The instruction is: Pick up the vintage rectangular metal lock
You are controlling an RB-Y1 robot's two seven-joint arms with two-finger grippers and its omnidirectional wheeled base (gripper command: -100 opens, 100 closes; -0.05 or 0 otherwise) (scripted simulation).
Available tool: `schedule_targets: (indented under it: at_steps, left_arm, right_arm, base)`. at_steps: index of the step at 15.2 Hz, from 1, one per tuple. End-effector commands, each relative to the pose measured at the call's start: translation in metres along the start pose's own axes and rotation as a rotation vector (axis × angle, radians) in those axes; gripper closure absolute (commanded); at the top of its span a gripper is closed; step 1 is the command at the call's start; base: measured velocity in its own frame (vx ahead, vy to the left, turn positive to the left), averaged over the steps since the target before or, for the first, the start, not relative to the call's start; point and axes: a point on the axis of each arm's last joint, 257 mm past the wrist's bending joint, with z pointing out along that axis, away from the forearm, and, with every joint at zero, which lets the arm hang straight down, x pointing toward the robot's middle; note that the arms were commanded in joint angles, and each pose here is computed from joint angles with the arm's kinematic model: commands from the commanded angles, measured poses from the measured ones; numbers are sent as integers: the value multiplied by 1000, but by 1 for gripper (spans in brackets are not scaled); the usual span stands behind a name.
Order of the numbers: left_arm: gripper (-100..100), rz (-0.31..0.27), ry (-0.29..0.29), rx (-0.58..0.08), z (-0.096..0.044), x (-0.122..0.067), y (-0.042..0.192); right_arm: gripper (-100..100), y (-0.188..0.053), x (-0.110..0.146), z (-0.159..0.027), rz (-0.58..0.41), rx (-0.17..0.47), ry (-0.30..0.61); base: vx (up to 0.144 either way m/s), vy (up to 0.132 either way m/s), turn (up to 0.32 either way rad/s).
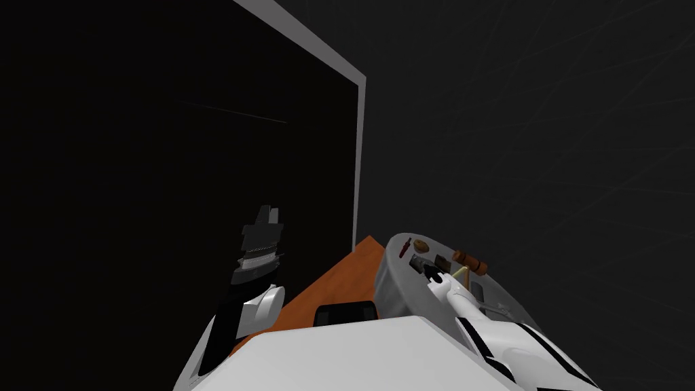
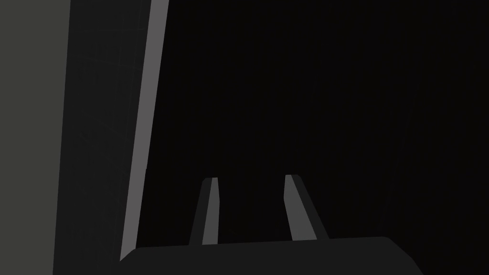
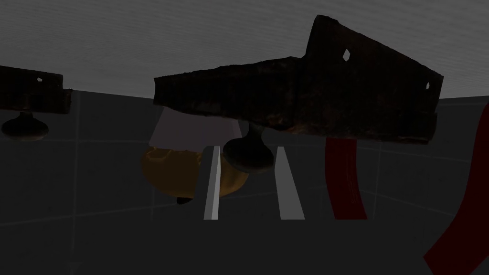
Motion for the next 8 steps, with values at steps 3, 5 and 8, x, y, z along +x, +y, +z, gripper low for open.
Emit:
schedule_targets:
  at_steps: [3, 5, 8]
  left_arm:
    - [0, 0, 0, 0, 0, 0, 0]
    - [0, 0, 0, 0, 0, 0, 0]
    - [0, 0, 0, 0, 0, 0, 0]
  right_arm:
    - [100, -26, -1, -3, -4, 20, 0]
    - [100, -39, -4, -4, -5, 31, -4]
    - [100, -53, -7, -6, 11, 48, -12]
  base:
    - [-8, 49, 45]
    - [-12, 63, 43]
    - [-7, 51, 33]
